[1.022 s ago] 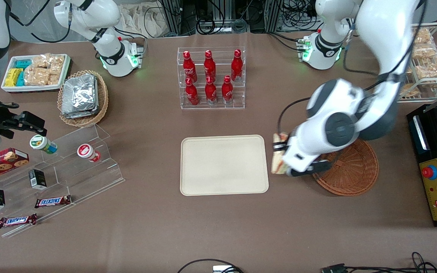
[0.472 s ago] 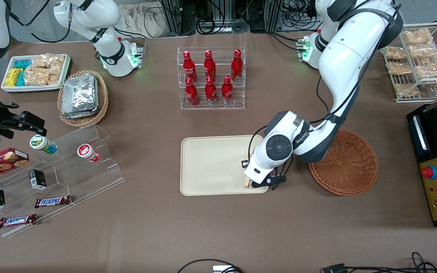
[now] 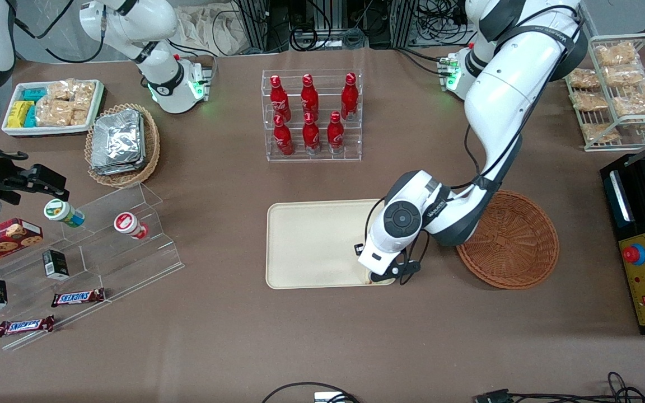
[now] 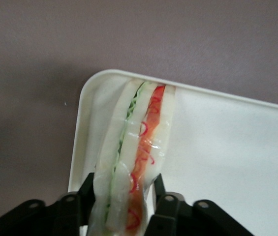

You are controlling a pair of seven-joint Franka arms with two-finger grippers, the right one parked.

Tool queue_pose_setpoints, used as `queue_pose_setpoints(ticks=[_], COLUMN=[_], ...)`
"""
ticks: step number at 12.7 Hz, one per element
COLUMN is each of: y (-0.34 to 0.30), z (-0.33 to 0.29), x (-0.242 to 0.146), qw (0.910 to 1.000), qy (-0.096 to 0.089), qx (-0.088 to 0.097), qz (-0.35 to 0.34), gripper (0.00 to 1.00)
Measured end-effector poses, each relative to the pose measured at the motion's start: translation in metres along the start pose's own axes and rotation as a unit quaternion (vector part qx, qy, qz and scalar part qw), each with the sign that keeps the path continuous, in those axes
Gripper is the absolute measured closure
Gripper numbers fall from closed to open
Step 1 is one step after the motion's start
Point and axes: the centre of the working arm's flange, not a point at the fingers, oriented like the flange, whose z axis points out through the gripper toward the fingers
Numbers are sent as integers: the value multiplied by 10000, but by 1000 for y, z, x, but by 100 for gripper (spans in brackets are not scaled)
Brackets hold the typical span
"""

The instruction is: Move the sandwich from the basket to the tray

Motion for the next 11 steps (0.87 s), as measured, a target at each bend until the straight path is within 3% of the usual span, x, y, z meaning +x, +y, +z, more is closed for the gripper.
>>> queue_pose_setpoints(ticks=[2,4,7,8,9,11], y=[-4,-20,-62,-80,-100,-156], z=[-35,-92,-161,-171,-179,-207], x=[3,-4,-2,-3,-3,4], qw=[9998,9982,9943,9937,9944,9968], qy=[84,121,487,500,416,206], qx=[155,573,877,937,945,767], qz=[-23,-96,-368,-345,-222,94], gripper=[19,1,0,0,0,0])
